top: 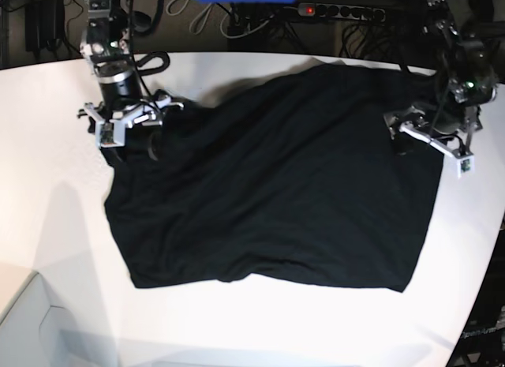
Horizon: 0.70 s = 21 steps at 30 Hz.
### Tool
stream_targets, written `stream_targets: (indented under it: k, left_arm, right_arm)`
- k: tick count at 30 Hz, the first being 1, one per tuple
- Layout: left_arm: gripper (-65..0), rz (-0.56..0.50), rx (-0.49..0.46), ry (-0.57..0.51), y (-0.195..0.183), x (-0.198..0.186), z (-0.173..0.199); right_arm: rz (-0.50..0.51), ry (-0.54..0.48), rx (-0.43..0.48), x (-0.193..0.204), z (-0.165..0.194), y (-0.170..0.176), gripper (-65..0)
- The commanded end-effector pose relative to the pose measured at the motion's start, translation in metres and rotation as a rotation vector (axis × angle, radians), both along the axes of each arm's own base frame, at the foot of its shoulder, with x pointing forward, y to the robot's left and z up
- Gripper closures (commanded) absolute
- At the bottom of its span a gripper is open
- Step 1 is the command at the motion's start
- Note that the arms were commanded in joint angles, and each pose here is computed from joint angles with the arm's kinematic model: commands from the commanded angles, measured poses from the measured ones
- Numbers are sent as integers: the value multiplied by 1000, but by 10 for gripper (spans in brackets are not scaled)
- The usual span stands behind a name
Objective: Layout the t-shirt on the table in an organized manner, then fold the t-shirt properly
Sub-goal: 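Pull the held corners apart to spread the shirt flat, then release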
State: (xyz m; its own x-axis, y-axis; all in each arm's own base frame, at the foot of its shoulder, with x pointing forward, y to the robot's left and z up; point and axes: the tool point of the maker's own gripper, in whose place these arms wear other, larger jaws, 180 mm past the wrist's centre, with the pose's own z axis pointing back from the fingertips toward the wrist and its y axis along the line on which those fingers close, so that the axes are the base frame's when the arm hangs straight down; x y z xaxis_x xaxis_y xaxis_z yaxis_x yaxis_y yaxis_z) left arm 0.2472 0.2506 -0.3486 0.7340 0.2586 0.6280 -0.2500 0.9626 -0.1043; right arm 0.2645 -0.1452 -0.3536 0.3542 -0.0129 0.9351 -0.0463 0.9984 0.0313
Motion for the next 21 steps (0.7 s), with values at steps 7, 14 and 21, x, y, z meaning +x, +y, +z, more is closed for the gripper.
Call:
stream_targets:
  k: [7,14,21]
  left_arm:
    - [-650,103,20,71,36,-53,-12]
    - [-650,175,20,169,57,-88,-42]
    - [-650,261,50,135,84,-99,-56]
  right_arm:
    - [8,15,-8,-34,6,-1,-385]
    - [5,112,-2,-69,-15,0,-385]
    - [-19,155,-16,-80,-28,-11,-385]
